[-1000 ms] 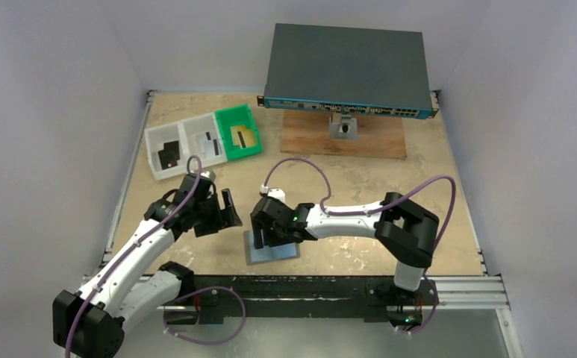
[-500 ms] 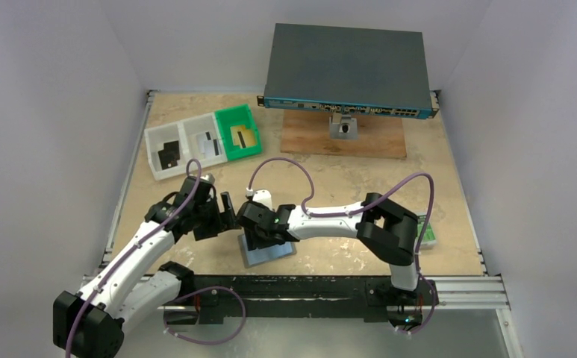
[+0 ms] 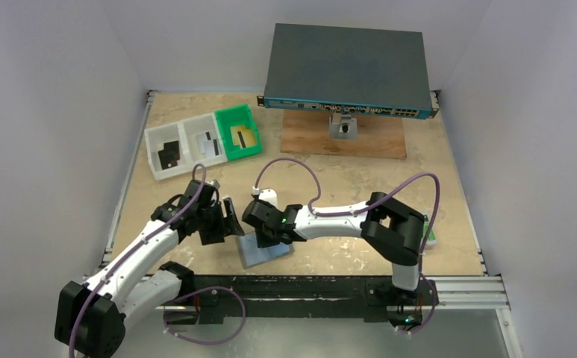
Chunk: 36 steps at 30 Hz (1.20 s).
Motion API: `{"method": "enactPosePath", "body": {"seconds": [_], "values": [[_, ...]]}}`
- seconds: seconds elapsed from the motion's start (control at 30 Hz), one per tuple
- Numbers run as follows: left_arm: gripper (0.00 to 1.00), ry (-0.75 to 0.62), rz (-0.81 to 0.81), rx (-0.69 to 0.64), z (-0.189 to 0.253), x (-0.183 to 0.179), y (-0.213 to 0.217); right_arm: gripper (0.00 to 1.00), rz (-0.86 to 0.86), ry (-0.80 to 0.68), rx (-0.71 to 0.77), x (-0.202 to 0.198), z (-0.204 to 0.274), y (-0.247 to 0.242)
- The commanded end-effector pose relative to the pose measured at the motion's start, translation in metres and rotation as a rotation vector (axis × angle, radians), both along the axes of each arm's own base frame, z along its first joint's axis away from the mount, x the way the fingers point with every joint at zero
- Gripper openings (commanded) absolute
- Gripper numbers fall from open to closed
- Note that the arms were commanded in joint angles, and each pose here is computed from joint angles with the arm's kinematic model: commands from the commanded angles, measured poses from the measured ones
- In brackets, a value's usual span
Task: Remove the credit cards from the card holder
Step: Remove the credit card from the card holder.
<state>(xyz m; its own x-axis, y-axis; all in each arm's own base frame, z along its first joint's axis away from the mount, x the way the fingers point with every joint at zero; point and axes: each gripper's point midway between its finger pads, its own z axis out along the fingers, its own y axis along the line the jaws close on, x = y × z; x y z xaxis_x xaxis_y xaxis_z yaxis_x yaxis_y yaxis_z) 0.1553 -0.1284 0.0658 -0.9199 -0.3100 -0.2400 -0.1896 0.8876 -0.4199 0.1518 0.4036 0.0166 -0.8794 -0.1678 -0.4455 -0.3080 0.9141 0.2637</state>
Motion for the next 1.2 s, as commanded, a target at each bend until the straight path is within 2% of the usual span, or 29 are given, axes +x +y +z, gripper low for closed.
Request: {"method": "enactPosePath", "body": {"seconds": [0.0, 0.07, 0.33, 0.5, 0.9, 1.17], "values": [[0.64, -0.003, -0.021, -0.088, 0.002, 0.003, -0.016, 0.1, 0.003, 0.128, -0.024, -0.023, -0.041, -0.023], [0.58, 0.0, -0.031, -0.106, 0.001, 0.002, -0.02, 0.06, -0.002, 0.154, 0.028, -0.024, -0.039, -0.021], [0.2, 0.001, -0.104, -0.202, 0.007, 0.001, -0.042, 0.02, -0.017, 0.228, 0.222, -0.022, -0.028, -0.017], [0.02, 0.034, -0.102, -0.154, -0.006, 0.0, -0.04, 0.01, -0.05, 0.266, 0.298, -0.017, -0.026, -0.022], [0.0, 0.096, -0.094, -0.071, -0.049, -0.003, -0.032, 0.0, -0.086, 0.362, 0.447, -0.022, -0.026, -0.029], [0.0, 0.117, -0.113, -0.05, -0.063, -0.002, -0.035, 0.0, -0.07, 0.37, 0.479, -0.024, -0.023, -0.027]]}}
